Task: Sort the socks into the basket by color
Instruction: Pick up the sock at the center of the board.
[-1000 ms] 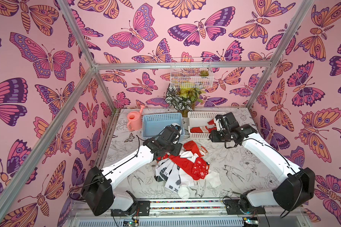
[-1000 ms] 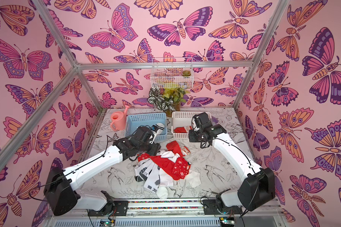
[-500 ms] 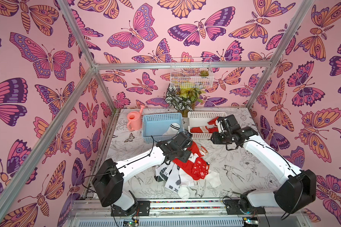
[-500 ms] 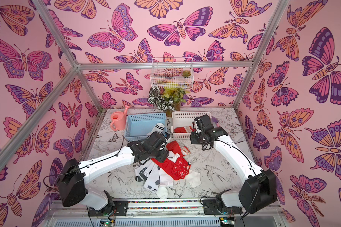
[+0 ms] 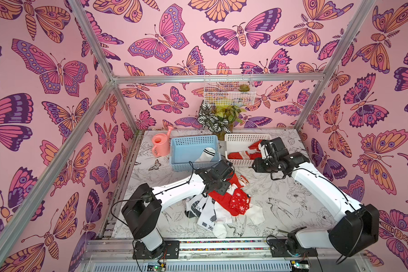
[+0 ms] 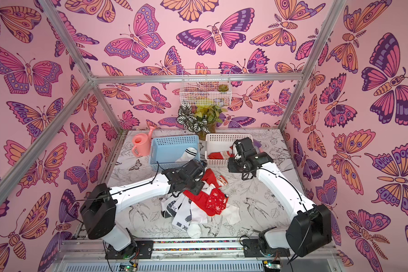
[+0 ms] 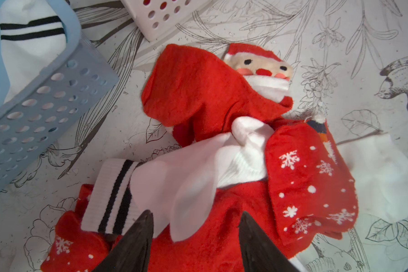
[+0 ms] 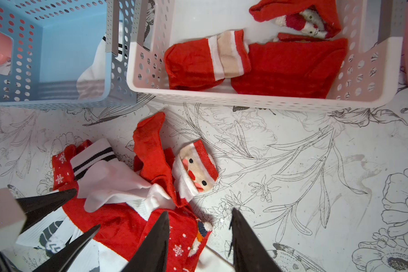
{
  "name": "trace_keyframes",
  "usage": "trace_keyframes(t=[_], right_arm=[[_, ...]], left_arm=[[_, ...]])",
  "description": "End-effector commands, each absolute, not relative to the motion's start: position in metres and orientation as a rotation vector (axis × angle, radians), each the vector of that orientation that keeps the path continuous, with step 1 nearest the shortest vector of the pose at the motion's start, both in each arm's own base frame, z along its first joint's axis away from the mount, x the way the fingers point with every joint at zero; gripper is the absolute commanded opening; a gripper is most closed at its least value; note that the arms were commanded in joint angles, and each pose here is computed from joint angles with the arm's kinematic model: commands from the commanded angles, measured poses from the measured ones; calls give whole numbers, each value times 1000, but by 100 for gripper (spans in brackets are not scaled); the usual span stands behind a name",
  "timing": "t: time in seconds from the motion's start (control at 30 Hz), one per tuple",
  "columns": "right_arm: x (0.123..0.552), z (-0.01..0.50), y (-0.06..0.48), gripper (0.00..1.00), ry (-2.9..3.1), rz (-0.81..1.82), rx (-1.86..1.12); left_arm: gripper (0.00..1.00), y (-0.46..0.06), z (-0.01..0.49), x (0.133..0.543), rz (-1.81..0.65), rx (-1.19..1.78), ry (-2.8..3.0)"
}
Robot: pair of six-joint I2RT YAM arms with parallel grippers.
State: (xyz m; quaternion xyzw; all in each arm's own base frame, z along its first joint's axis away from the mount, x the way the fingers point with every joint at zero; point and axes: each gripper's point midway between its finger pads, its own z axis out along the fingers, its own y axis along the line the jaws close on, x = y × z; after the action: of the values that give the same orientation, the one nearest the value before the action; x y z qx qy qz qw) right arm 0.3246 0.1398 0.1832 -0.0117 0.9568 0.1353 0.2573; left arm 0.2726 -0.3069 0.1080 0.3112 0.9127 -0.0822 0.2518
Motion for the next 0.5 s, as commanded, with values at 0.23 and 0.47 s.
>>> trace_keyframes(t=[0.23, 0.47], right_arm=[[321, 185, 141, 45, 2585, 405, -25], [321, 184, 144, 44, 2588, 426, -35]], left_arm=[[54, -311, 101, 284, -169, 831, 2482], [51, -312, 96, 286, -151, 829, 2483]])
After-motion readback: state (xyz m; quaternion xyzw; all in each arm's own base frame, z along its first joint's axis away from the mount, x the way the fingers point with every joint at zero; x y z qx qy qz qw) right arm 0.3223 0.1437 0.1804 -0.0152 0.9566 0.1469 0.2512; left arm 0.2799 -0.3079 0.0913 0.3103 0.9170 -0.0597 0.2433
